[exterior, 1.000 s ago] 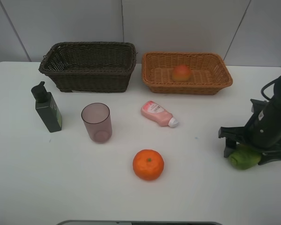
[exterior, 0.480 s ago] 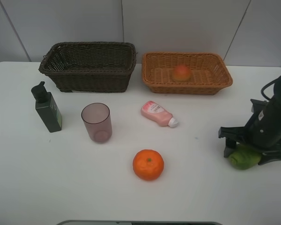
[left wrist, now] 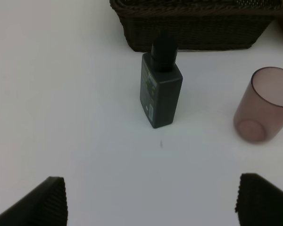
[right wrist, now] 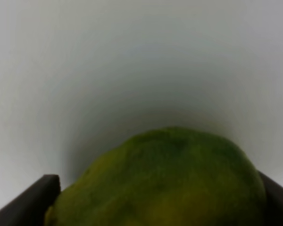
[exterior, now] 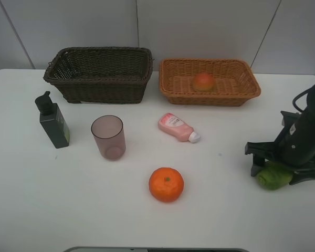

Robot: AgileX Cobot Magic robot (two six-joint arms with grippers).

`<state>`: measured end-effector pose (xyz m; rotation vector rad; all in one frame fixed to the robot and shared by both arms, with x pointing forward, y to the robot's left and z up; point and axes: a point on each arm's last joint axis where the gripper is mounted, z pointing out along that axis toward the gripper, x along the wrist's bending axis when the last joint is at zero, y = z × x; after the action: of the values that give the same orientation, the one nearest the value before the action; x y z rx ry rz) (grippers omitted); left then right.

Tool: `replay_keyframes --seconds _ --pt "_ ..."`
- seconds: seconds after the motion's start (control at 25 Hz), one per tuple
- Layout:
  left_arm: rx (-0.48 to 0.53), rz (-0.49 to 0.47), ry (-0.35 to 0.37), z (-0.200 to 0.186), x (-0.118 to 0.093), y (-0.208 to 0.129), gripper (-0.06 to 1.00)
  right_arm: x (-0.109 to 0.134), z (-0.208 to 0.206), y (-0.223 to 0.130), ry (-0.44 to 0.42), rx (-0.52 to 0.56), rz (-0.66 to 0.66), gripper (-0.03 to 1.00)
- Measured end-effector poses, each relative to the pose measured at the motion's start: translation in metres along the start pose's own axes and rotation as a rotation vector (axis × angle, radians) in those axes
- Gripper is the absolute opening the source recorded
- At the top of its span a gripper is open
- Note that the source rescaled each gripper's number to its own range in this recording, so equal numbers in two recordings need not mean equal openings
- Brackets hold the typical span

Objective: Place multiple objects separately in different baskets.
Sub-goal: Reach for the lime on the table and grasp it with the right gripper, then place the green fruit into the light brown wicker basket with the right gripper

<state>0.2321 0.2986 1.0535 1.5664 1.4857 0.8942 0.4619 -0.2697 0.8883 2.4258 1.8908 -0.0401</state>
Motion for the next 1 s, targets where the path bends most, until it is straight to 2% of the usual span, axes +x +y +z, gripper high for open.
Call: replay_keyframes --seconds 0.32,0.76,1.0 --pt "0.0 0.0 0.0 0.0 0.0 0.0 0.92 0.009 -0.034 0.033 -0.027 0.01 -0.032 0.5" --pt "0.0 0.0 0.0 0.0 0.0 0.0 0.92 0.03 -0.107 0.092 0.054 -0.175 -0.084 0.5" --pt "0.0 0.0 0.0 0.0 0.0 0.0 0.92 0.045 -0.117 0.125 0.06 -0.181 -0.118 0.5"
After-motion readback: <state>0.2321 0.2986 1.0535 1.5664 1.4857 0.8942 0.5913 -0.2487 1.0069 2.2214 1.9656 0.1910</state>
